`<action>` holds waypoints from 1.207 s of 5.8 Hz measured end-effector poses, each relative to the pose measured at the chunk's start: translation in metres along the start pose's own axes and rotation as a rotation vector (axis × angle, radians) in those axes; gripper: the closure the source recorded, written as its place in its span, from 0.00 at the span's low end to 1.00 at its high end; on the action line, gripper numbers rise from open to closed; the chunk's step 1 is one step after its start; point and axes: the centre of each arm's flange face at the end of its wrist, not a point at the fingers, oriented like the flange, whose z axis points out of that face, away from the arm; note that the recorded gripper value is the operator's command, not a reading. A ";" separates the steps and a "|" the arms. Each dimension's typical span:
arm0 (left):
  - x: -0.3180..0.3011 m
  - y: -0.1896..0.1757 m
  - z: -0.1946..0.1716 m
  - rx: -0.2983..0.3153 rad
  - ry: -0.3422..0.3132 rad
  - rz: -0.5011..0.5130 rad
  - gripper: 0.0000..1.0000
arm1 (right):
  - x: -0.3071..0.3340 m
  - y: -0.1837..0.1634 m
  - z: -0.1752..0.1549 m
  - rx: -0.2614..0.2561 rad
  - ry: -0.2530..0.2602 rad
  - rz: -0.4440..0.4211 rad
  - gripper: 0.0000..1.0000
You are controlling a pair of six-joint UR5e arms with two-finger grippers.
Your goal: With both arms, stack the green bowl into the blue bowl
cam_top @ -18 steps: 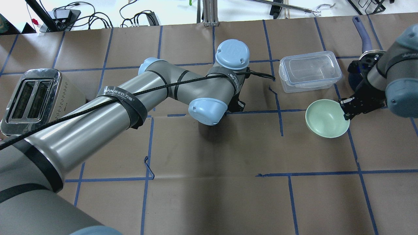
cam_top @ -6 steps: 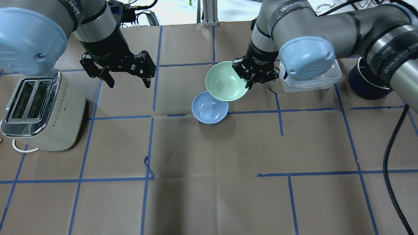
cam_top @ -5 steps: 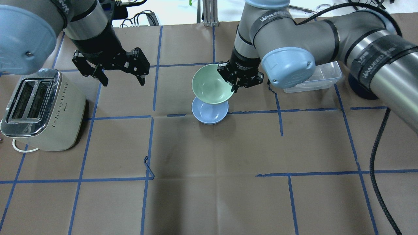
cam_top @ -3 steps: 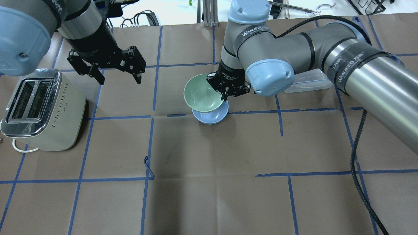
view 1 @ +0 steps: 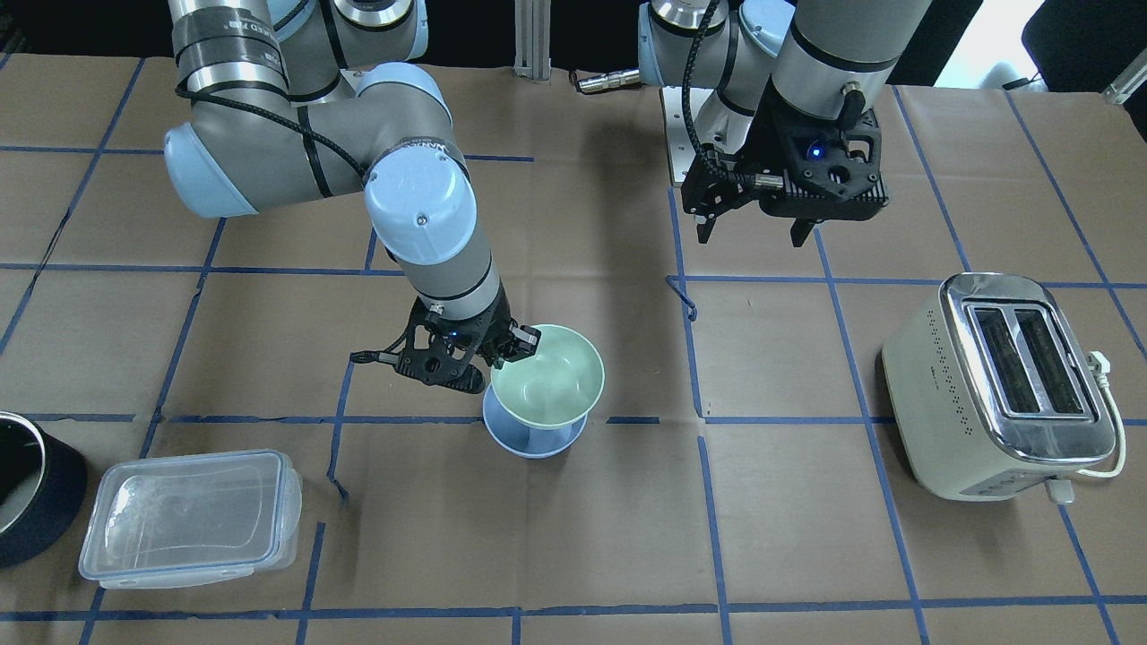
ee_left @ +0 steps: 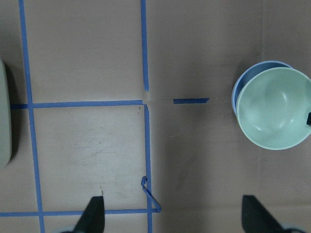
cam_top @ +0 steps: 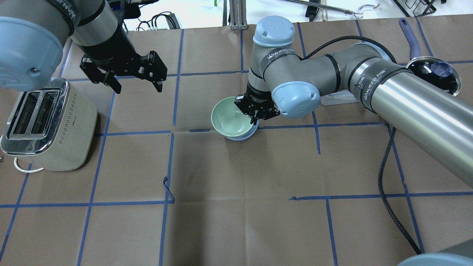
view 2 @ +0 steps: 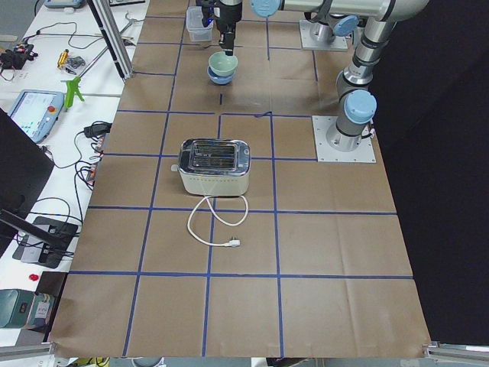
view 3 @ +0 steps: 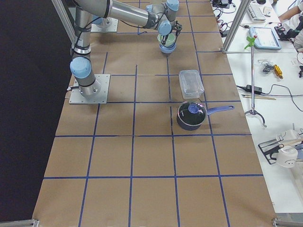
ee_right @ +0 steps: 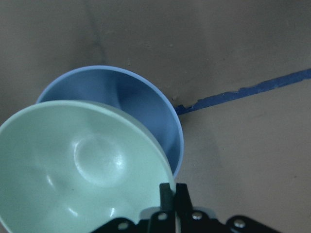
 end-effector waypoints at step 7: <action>0.000 0.000 -0.003 0.006 -0.004 0.000 0.02 | 0.015 -0.034 -0.072 0.055 -0.033 0.002 0.00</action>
